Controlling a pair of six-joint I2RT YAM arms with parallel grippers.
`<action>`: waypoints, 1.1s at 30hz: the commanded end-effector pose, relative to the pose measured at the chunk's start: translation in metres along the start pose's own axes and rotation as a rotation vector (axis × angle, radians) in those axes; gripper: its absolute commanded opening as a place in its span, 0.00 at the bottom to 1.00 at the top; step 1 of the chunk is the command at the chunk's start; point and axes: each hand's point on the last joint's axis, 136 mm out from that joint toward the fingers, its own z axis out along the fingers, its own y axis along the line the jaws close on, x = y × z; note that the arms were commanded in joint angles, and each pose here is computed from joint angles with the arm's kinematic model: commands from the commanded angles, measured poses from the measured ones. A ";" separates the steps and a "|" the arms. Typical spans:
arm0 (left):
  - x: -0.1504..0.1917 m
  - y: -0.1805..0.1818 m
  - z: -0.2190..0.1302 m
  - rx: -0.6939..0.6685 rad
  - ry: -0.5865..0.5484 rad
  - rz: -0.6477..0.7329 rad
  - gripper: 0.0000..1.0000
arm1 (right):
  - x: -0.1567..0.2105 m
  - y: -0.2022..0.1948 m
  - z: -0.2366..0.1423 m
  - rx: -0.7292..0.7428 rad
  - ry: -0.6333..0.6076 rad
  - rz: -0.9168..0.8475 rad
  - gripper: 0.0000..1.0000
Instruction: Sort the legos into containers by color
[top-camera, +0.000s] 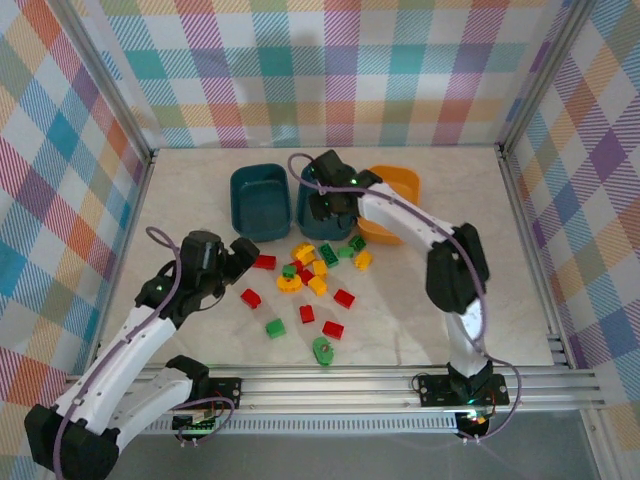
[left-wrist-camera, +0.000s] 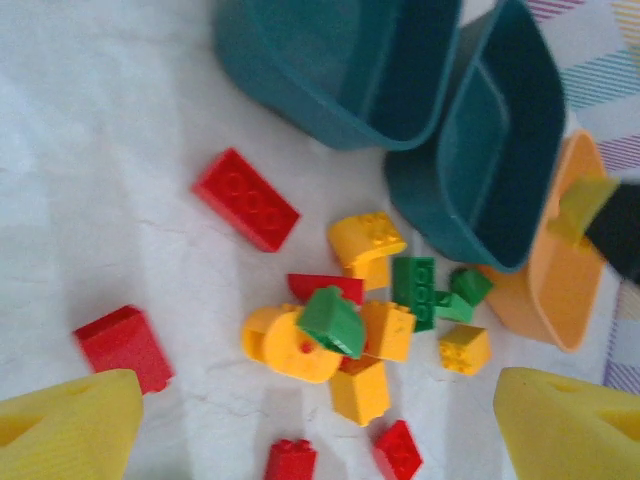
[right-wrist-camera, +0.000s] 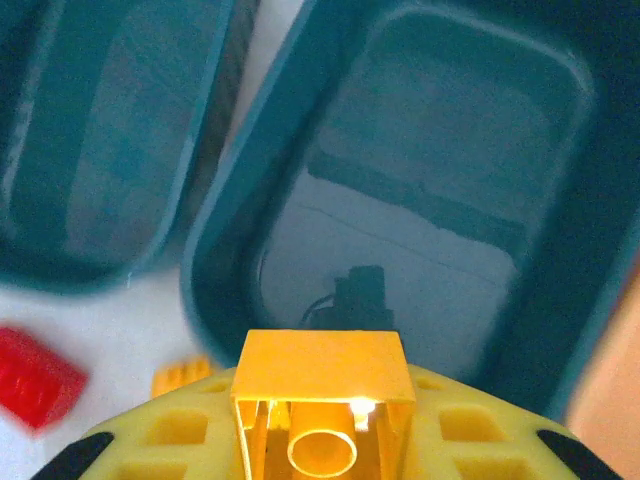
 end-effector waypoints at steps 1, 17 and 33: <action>0.019 0.051 -0.002 -0.180 0.051 -0.002 0.89 | -0.009 -0.011 0.024 0.031 0.055 0.003 0.27; 0.054 0.070 0.024 -0.228 0.191 -0.139 0.86 | -0.033 -0.020 -0.006 0.009 0.011 0.040 0.61; 0.044 0.057 0.080 -0.256 0.187 -0.092 0.76 | 0.101 -0.024 -0.061 -0.120 0.059 0.196 0.60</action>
